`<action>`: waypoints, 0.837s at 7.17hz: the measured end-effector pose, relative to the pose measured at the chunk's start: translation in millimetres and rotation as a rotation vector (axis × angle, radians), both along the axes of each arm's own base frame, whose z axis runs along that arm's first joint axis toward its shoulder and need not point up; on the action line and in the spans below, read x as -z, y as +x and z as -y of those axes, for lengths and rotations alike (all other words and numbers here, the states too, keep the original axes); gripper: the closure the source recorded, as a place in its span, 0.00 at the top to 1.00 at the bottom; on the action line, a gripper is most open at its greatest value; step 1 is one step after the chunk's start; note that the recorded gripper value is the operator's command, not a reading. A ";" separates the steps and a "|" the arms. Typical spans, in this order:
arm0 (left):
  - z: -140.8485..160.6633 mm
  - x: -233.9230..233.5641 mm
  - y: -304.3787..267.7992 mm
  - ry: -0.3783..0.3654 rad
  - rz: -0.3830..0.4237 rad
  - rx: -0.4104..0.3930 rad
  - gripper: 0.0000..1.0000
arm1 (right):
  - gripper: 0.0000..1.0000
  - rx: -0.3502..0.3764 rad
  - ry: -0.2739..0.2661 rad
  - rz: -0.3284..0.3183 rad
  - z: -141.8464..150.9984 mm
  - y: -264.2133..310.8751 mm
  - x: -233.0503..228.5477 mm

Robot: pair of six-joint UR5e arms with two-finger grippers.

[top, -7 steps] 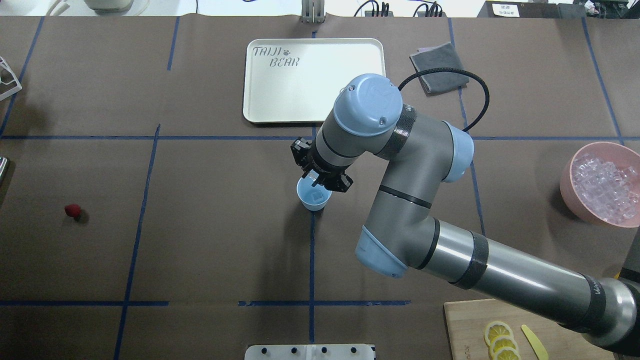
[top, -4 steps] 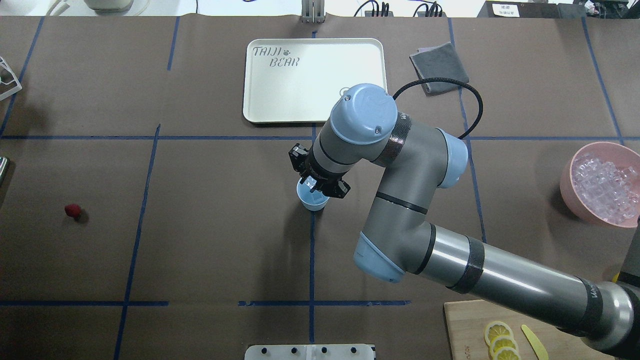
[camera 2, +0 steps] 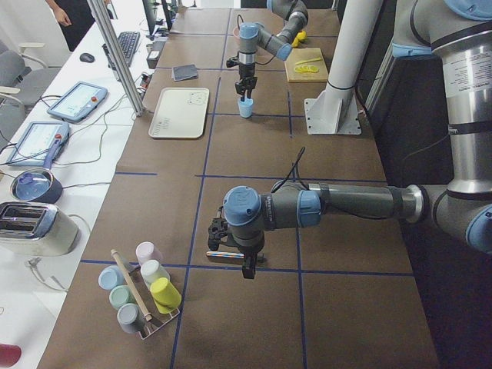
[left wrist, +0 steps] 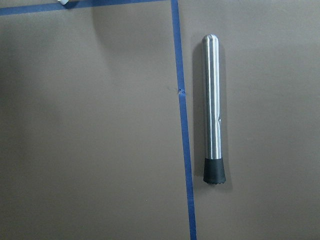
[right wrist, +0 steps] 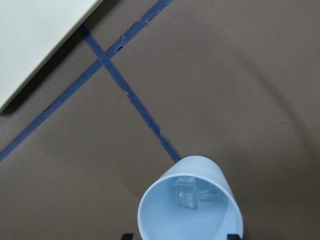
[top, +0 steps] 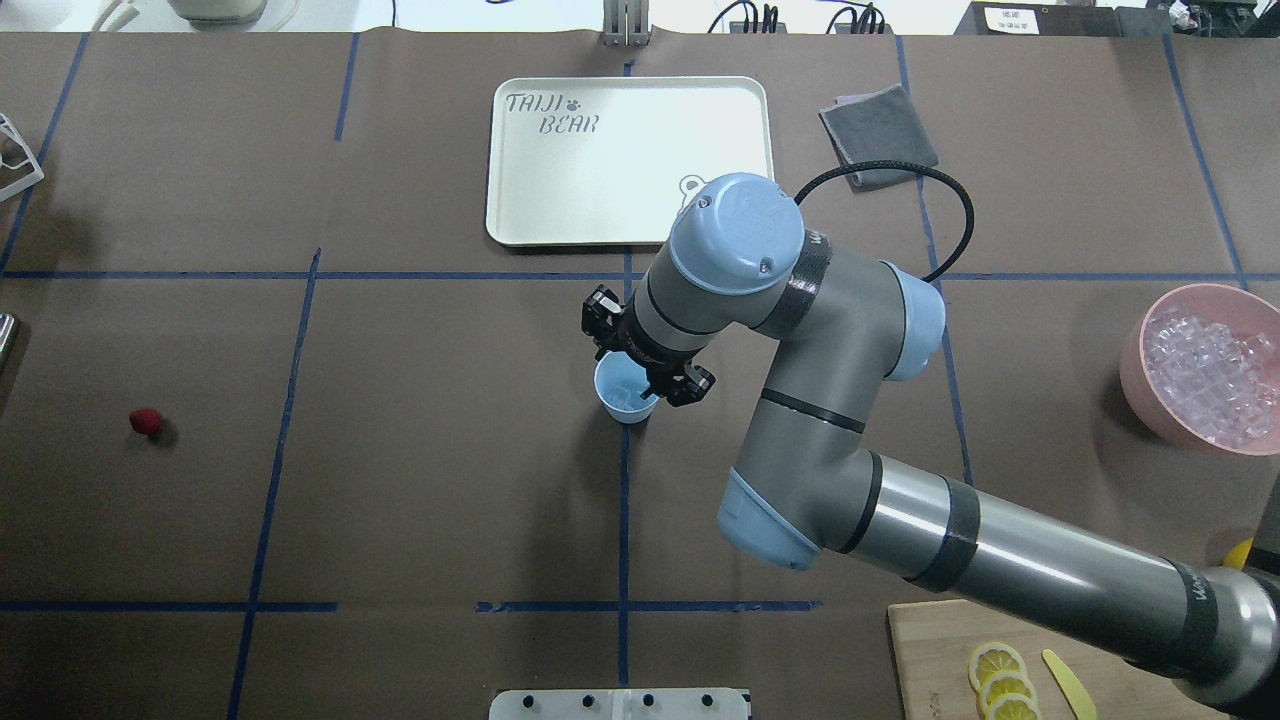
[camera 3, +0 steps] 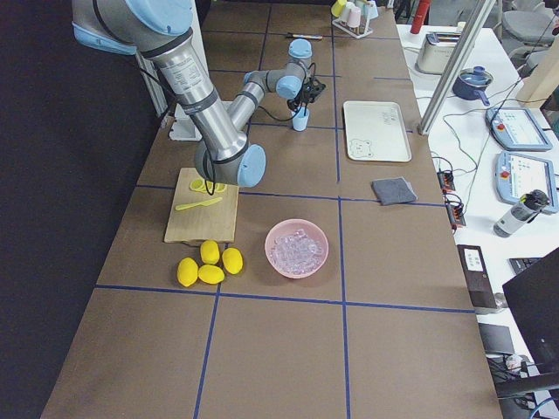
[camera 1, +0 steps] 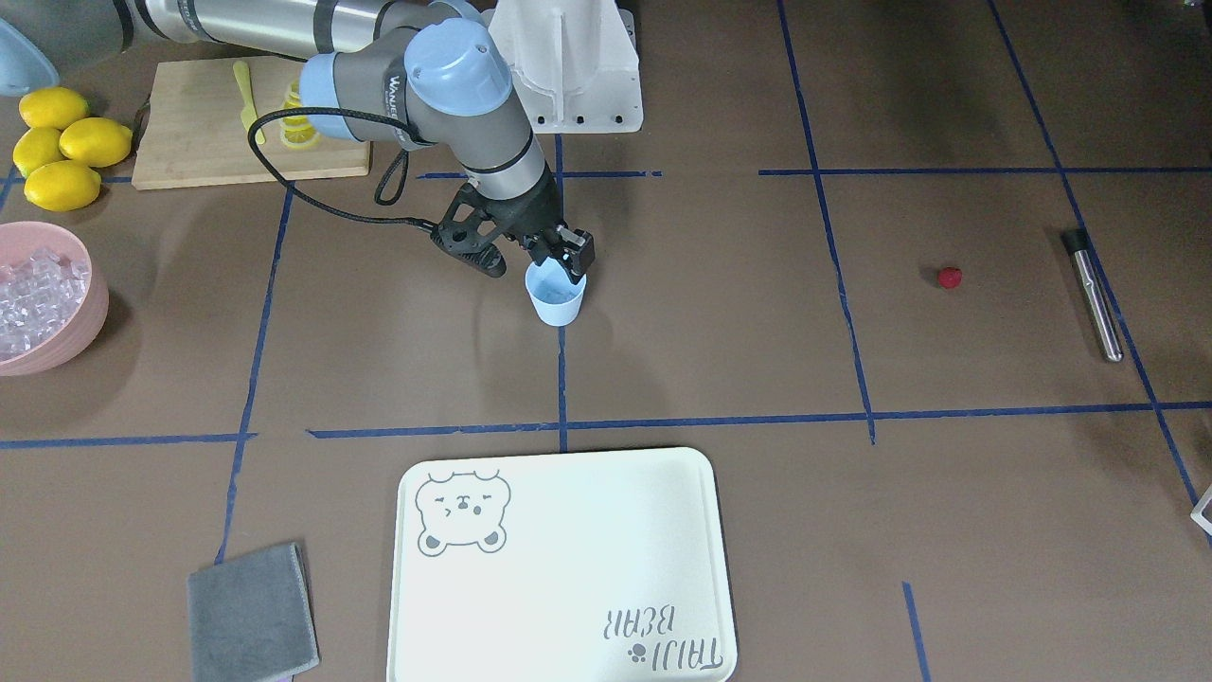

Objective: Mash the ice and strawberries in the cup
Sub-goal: 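Carry the ice cube with the right gripper to the cup and drop it in, then move the right gripper back to the pink bowl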

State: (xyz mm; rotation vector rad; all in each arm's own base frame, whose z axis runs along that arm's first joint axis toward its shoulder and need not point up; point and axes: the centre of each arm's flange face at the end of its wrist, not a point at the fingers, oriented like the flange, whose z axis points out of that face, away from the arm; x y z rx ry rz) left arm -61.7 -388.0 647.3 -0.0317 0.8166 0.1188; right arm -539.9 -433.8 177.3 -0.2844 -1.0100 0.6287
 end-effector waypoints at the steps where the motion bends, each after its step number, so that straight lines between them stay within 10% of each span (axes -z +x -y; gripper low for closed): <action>1: -0.1 -0.3 0.0 -0.001 0.000 0.000 1.00 | 1.00 0.009 0.023 0.003 -1.2 29.6 -16.5; 6: 0.4 -1.8 0.0 -0.003 0.000 0.000 1.00 | 1.00 0.276 0.359 -0.089 17.0 274.5 -190.9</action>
